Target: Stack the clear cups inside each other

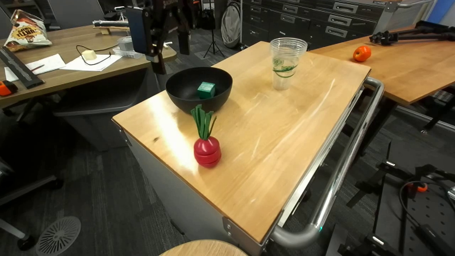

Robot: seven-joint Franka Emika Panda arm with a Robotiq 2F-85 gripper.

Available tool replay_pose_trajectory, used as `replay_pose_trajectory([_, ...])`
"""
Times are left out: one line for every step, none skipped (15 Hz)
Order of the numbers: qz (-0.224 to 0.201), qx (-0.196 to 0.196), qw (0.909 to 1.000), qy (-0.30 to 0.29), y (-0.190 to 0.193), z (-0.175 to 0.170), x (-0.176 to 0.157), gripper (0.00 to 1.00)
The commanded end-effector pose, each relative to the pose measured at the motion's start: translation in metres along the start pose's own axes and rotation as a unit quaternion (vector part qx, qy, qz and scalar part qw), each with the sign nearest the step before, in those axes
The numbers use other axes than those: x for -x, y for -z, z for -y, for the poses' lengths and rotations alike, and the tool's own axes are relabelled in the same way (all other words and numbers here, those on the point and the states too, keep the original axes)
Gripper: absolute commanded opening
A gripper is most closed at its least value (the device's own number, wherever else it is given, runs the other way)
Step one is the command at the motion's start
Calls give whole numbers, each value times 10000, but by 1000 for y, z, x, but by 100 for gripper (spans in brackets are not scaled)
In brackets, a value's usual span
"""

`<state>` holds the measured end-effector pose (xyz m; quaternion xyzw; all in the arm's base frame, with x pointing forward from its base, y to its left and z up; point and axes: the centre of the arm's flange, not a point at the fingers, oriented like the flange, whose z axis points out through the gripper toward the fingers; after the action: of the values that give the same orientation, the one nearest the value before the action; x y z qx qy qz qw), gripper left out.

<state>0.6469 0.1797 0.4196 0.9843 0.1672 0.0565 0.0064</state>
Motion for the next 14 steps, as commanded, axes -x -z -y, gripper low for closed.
replay_pose_trajectory([-539, 538, 9950, -643, -12, -13, 1, 100])
replay_pose_trajectory([-662, 674, 9921, -824, -12, -19, 1, 100])
replay_pose_trajectory([-774, 805, 9886, -1005, -12, -24, 1, 100])
replay_pose_trajectory([-882, 949, 9844, -1187, -11, -30, 1, 100])
replay_pose_trajectory([-971, 1104, 9796, -1373, -11, -36, 1, 100])
replay_pose_trajectory([-1044, 1281, 9741, -1543, -12, -41, 0, 100])
replay_pose_trajectory([-1085, 1473, 9680, -1719, -15, -47, -1, 100])
replay_pose_trajectory([-1111, 1669, 9610, -1903, -17, -51, -1, 100])
replay_pose_trajectory([-1116, 1870, 9534, -2087, -20, -55, -2, 100])
replay_pose_trajectory([-1099, 2078, 9452, -2267, -25, -59, -2, 100])
replay_pose_trajectory([-1081, 2271, 9364, -2449, -30, -62, -2, 100])
replay_pose_trajectory([-1002, 2448, 9278, -2630, -35, -65, -2, 100])
replay_pose_trajectory([-855, 2602, 9197, -2814, -41, -67, 0, 100])
replay_pose_trajectory([-616, 2675, 9148, -2962, -47, -68, 2, 100])
